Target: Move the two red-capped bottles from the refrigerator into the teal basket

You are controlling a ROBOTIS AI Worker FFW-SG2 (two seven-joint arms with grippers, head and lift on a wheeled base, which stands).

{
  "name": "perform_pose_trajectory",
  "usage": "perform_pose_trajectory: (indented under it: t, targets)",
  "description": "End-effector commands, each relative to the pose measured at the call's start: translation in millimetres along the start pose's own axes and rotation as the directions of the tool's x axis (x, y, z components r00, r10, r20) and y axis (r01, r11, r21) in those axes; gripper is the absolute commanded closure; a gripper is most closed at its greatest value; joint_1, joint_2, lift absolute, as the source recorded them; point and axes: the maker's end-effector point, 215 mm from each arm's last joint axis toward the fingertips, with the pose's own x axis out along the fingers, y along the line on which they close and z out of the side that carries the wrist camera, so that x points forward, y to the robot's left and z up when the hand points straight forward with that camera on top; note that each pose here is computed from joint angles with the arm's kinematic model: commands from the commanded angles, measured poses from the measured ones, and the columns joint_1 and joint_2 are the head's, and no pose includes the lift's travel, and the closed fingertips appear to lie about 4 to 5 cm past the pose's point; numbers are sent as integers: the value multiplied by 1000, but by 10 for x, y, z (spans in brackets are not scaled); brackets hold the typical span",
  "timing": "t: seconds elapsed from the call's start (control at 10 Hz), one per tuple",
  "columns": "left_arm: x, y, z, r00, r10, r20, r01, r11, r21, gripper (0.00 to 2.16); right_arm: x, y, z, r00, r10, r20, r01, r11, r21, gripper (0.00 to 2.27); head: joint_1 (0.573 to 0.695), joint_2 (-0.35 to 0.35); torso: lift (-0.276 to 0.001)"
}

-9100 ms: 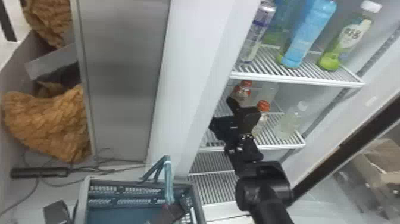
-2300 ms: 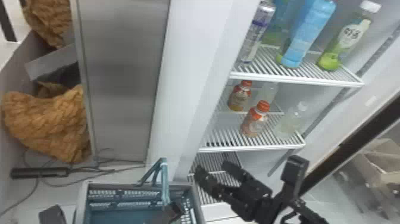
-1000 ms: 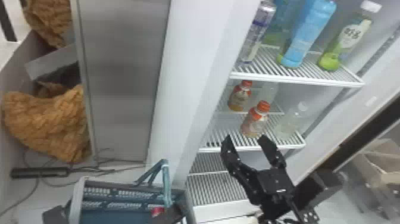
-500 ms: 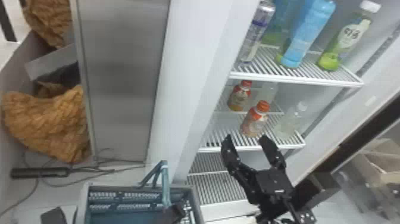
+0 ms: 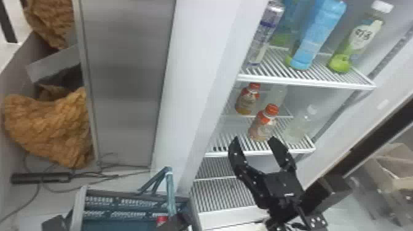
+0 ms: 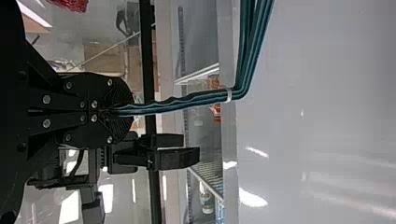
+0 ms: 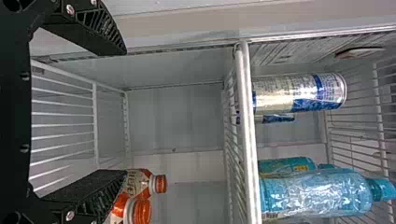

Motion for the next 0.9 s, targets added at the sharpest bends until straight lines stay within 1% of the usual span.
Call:
perform_pose_trajectory:
  t: [0.0,0.2,0.8]
  targets:
    - [0,4,4,1000,1,2,-1,1000,0,1154,2,5,12,1000,1,1,-1,1000,-3,110,695,-350,-224]
    - [-5,6,35,1000,1,10,-1,1000,2,1154,11,37,87,1000,7,14,-7,1000,-15,110,695,-350,-224]
    - [0,-3,35,1000,0,10,0,1000,6,1154,17,34,62,1000,8,7,-8,1000,-14,110,695,-350,-224]
